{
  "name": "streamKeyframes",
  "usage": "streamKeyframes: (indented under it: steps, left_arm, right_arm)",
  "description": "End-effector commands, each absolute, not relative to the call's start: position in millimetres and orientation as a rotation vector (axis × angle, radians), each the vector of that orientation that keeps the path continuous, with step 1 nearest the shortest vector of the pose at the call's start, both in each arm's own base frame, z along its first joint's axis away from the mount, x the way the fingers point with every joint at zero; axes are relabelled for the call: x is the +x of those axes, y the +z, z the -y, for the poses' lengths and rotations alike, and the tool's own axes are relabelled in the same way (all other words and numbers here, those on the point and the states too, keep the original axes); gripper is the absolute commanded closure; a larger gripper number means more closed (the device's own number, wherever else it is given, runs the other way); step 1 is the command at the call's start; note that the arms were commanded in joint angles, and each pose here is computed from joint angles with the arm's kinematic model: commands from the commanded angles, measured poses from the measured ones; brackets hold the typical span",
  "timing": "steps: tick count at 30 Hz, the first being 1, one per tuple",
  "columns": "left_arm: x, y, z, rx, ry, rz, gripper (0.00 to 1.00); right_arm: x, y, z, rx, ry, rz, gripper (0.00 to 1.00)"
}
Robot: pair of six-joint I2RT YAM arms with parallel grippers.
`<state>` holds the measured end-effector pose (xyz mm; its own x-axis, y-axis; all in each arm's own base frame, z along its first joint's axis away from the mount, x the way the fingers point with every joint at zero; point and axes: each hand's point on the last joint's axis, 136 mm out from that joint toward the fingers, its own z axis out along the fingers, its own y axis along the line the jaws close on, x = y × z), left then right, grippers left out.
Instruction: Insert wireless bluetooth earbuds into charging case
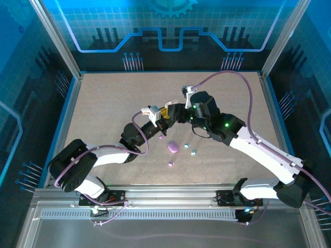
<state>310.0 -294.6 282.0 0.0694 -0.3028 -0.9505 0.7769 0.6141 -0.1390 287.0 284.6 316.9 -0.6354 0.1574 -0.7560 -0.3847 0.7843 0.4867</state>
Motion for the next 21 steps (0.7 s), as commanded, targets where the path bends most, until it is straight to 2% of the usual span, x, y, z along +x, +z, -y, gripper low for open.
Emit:
streamKeyframes:
  steps: [1,4,9,17,21]
  left_arm:
    - [302,306,294,0.476,-0.864,-1.155,0.81]
    - [301,303,295,0.485,-0.862,-1.163,0.81]
    - [300,298,296,0.506,-0.858,-1.173,0.81]
    - [296,298,298,0.540,-0.852,-1.160,0.81]
    - [292,299,300,0.571,-0.850,-1.149,0.80]
  right_arm:
    - [282,334,-285,-0.194,0.810,-2.092,0.56]
    - [277,345,-287,-0.225,0.839,-2.070,0.55]
    - [272,354,-286,-0.272,0.843,-2.058,0.64]
    - [274,339,-278,-0.263,0.793,-2.134,0.75]
    - [276,329,-282,-0.279,0.795,-2.187,0.75]
